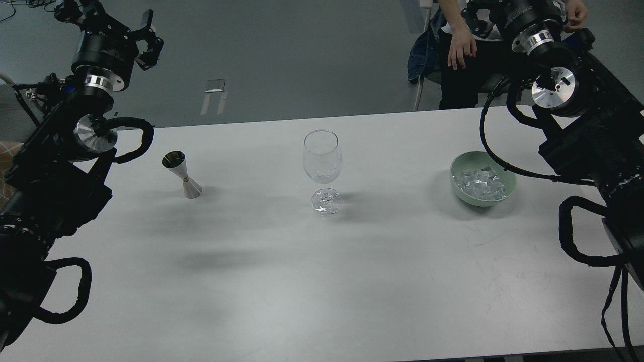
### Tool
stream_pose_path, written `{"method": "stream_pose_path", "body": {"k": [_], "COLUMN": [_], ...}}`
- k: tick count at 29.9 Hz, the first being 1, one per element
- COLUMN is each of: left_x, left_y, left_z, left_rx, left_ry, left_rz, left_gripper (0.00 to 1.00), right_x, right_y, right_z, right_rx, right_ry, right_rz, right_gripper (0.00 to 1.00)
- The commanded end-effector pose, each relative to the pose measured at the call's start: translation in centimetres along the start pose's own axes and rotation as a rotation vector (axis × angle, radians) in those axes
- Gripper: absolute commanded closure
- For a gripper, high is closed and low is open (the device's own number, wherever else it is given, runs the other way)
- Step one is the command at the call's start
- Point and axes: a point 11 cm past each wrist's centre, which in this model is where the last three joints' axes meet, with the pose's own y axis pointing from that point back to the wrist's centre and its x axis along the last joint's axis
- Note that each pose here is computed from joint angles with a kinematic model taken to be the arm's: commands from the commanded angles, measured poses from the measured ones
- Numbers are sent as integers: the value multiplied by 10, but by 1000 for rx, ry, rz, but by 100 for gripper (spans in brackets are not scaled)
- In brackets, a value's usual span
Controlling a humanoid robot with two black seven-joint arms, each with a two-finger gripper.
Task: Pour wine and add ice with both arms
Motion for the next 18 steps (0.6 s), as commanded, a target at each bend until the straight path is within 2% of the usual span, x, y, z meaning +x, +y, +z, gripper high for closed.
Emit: {"method": "stream_pose_path", "body": {"k": [1,11,18], "left_x": [-3,4,5], "left_y": [0,4,1], "left_z": [-3,-10,-3], "left_rx": [4,37,6], "left_ry": [1,-37,-9], "left_rz": [-6,14,26], "left_gripper": [2,2,2], "right_x": [1,4,4], "right_y": [0,1,1], "right_z": [-3,-2,-1], "right_rx": [13,8,6], "right_ry": [-12,-16,-17], "right_rz": [5,15,14], "right_gripper": [0,0,0]}}
